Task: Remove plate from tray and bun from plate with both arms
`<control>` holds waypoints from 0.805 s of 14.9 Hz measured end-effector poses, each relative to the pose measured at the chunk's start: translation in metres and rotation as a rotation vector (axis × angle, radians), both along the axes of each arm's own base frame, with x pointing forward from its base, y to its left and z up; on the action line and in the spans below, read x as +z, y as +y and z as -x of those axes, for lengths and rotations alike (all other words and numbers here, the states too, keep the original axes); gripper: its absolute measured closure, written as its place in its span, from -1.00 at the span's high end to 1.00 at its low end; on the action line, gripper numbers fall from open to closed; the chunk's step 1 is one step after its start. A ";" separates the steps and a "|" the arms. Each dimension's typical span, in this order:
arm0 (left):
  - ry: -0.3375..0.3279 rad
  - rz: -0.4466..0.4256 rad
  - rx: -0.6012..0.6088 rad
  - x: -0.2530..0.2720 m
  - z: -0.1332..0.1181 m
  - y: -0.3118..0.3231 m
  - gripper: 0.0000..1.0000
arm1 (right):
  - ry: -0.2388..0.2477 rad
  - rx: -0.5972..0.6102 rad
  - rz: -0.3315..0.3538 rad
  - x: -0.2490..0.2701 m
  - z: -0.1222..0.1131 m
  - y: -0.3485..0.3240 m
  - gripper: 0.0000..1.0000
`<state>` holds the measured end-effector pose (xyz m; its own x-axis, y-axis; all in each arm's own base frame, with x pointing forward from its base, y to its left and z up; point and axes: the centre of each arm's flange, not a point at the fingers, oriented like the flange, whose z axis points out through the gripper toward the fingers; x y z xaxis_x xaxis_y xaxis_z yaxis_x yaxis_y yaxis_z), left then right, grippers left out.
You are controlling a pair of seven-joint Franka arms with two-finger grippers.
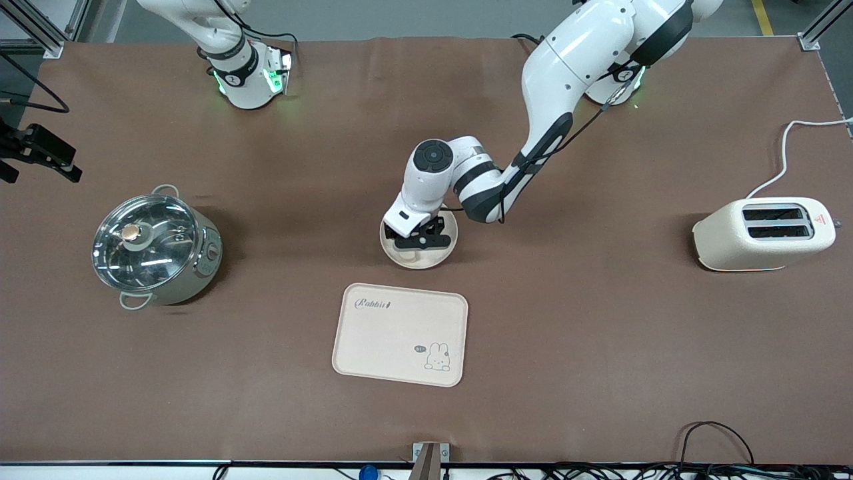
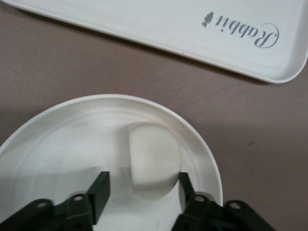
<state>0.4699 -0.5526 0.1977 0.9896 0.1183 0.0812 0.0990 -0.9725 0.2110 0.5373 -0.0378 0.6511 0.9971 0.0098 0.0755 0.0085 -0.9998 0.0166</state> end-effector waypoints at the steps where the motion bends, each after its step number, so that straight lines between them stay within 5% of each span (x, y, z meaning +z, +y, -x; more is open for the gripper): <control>1: -0.002 0.002 0.002 0.001 -0.002 0.000 -0.03 | 0.005 0.003 0.003 0.000 0.001 -0.005 1.00; 4: -0.006 0.007 0.004 0.002 -0.004 -0.001 -0.56 | 0.008 0.011 0.007 0.001 0.003 -0.021 1.00; 9: -0.017 0.030 0.024 0.007 -0.007 -0.002 -0.85 | 0.026 0.010 0.005 -0.001 0.005 -0.025 1.00; 12: -0.039 -0.010 0.038 0.038 -0.044 0.024 -0.85 | 0.029 0.011 0.005 -0.001 0.005 -0.025 1.00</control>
